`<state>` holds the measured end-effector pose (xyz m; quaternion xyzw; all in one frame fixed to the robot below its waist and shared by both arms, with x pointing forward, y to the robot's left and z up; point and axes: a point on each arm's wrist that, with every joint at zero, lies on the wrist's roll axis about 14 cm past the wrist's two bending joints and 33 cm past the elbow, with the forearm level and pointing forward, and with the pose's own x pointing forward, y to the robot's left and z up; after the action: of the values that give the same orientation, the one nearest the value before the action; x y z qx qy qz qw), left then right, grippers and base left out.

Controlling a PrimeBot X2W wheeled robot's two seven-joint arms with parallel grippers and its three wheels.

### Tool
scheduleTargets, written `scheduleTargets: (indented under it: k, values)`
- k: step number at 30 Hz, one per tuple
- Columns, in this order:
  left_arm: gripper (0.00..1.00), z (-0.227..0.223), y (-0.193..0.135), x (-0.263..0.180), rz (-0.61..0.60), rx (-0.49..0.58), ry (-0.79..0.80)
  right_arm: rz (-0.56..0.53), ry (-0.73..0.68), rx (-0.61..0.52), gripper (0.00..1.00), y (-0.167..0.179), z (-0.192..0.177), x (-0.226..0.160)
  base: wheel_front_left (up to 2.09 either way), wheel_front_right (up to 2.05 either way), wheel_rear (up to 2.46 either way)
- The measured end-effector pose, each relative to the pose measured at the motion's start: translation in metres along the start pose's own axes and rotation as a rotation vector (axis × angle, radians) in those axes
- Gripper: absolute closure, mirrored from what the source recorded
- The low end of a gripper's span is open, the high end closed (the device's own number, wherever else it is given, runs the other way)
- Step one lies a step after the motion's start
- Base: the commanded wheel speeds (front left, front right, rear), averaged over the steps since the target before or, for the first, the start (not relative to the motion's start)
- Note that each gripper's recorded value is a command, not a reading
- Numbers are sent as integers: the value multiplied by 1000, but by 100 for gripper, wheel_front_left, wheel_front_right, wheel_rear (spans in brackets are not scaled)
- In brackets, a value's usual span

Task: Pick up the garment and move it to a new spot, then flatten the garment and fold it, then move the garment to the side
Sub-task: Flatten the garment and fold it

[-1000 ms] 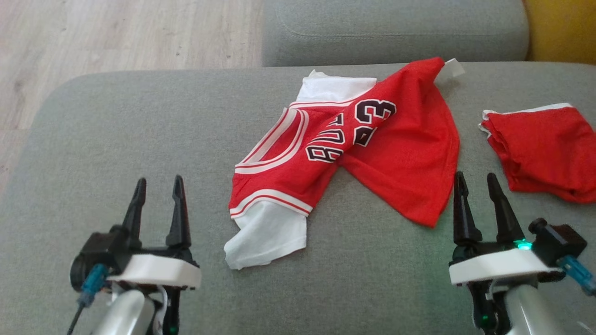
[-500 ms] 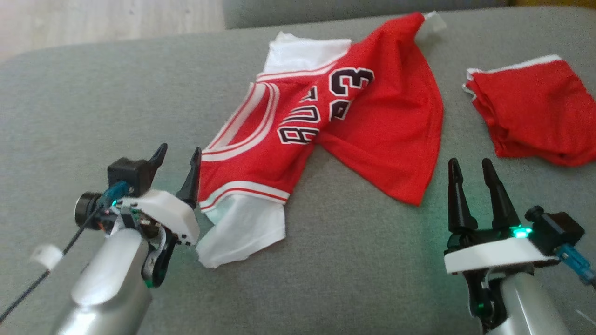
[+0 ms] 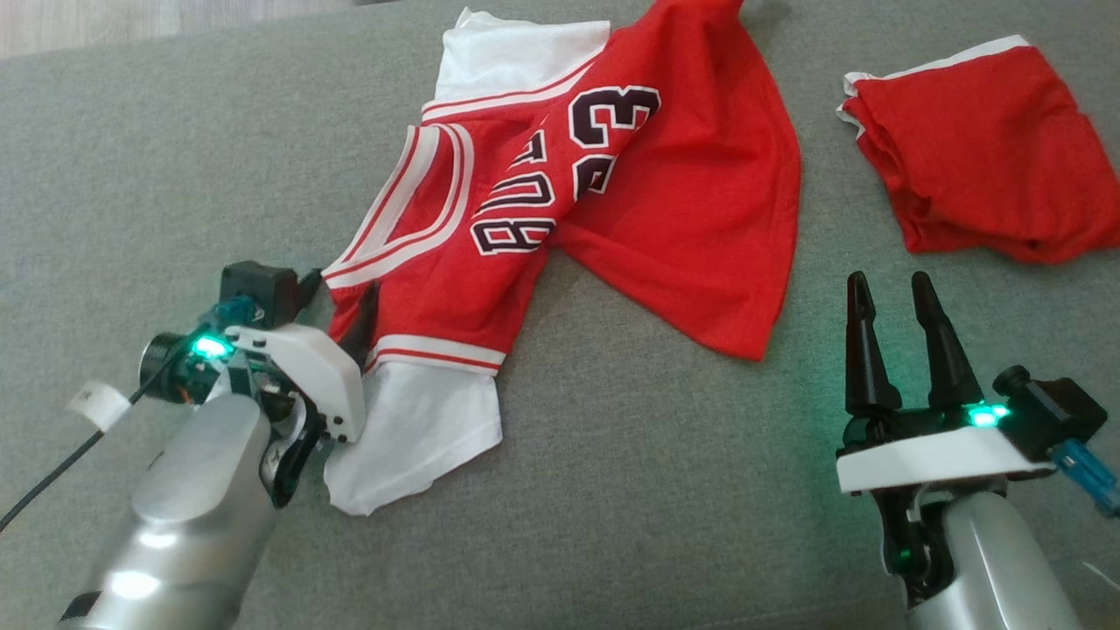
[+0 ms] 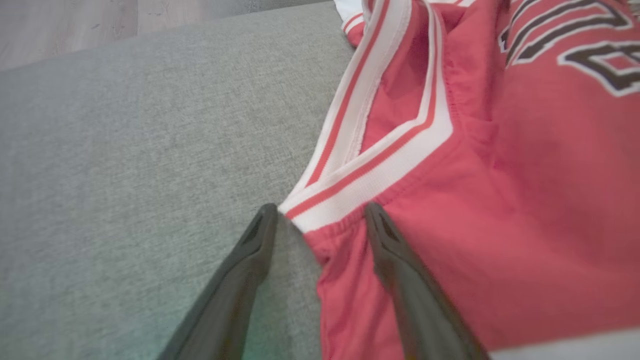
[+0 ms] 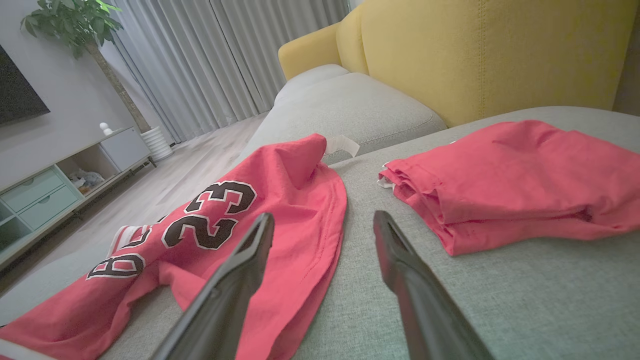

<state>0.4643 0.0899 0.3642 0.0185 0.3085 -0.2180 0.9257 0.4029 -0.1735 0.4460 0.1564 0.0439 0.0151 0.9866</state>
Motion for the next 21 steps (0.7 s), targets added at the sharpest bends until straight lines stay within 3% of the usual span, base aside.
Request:
scheduleTargets:
  k: [1,9,16,17,18,21]
  values:
    - [100,0,-1,1,-7,4,3,-1,0,0,0,0,0,0,0,0,0]
    - [100,12,7,2,32,12,-71,-6,-2,-1,0,-2,1,-2,0,0,0]
    - [100,74,45,3,136,113,-223,-5,4,-1,0,-1,-1,-3,0,0,0]
    - [38,80,47,3,144,122,-239,-5,3,-1,0,-1,0,-3,0,0,0]
    - [0,83,50,2,154,130,-249,-4,2,-2,0,-1,0,-2,0,0,0]
    - [0,85,55,-2,172,133,-268,2,-4,-2,0,1,3,-2,0,0,0]
